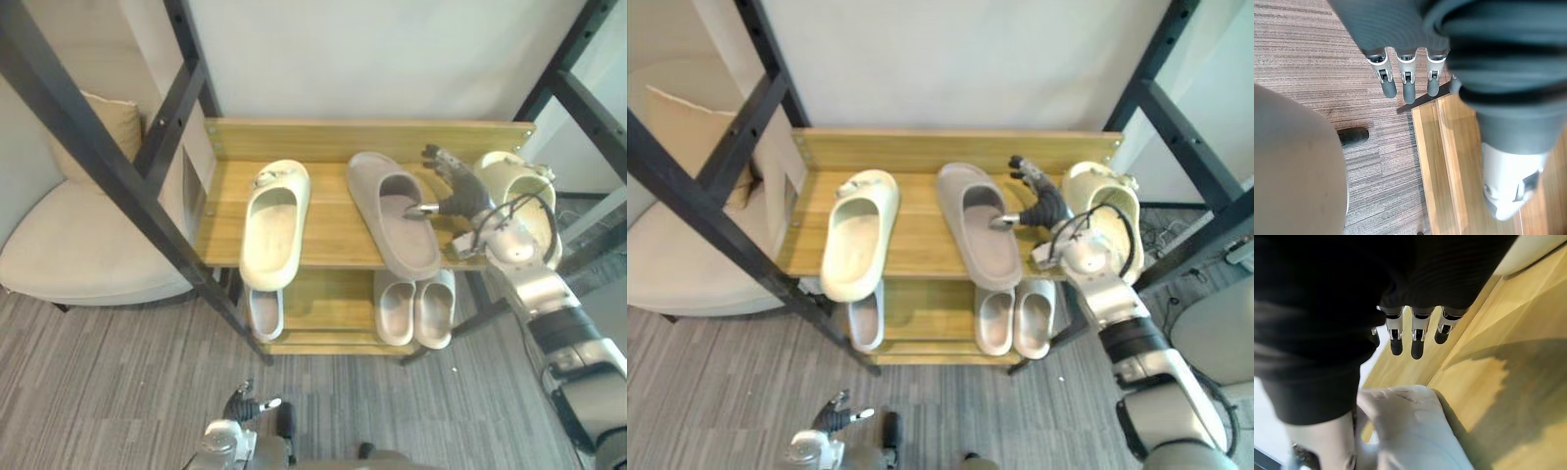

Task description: Organize the slippers on the shoe rack

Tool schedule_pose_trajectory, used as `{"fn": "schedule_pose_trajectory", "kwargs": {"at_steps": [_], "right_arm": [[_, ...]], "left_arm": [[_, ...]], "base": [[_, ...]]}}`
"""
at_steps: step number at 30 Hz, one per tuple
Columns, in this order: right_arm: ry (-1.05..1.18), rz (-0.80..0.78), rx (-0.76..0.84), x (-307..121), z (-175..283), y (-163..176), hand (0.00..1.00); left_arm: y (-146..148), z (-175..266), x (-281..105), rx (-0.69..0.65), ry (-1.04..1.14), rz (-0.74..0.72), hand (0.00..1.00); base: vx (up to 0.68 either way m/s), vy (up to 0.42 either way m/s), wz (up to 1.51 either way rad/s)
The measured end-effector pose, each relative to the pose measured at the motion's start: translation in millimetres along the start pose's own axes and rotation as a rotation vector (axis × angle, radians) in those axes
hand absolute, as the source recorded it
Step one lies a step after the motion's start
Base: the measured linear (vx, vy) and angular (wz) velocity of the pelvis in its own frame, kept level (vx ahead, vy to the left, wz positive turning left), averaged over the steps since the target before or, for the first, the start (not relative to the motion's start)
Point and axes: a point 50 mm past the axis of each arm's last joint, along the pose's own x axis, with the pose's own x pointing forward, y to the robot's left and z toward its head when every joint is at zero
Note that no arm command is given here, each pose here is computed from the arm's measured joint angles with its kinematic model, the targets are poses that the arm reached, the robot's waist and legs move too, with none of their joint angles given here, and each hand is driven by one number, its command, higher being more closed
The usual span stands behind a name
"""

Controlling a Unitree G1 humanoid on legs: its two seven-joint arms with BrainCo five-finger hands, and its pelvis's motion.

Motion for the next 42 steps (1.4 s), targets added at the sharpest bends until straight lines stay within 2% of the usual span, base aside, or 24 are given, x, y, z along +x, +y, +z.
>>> {"fn": "schedule_pose_trajectory", "kwargs": {"at_steps": [4, 5, 14, 27, 34, 42], "right_arm": [[0.028, 0.017, -0.021, 6, -3, 2, 0.0], [0.037, 0.012, -0.025, 7, -4, 0, 1.0], [0.027, -0.001, -0.052, 21, 6, -8, 1.0], [0.007, -0.002, -0.035, 17, 8, -5, 1.0], [-0.096, -0.038, 0.042, -10, 17, -2, 1.0], [-0.334, -0.152, 0.182, -45, 53, -2, 1.0]], "left_arm": [[0, 1, 0, -0.012, -0.003, 0.001, 0.0], [0, 2, 0, -0.013, -0.008, 0.0, 0.0], [-1, 4, 1, -0.015, -0.015, -0.001, 0.0], [0, 5, 1, -0.016, -0.018, 0.001, 0.0], [0, 4, 1, -0.023, -0.015, 0.006, 0.0], [1, 0, 0, -0.021, 0.0, 0.006, 0.0]], "base": [[0.0, -0.008, 0.09], [0.0, -0.018, 0.04], [-0.01, -0.019, -0.01], [0.0, -0.01, 0.0], [-0.01, -0.008, -0.02], [-0.04, -0.016, -0.03]]}}
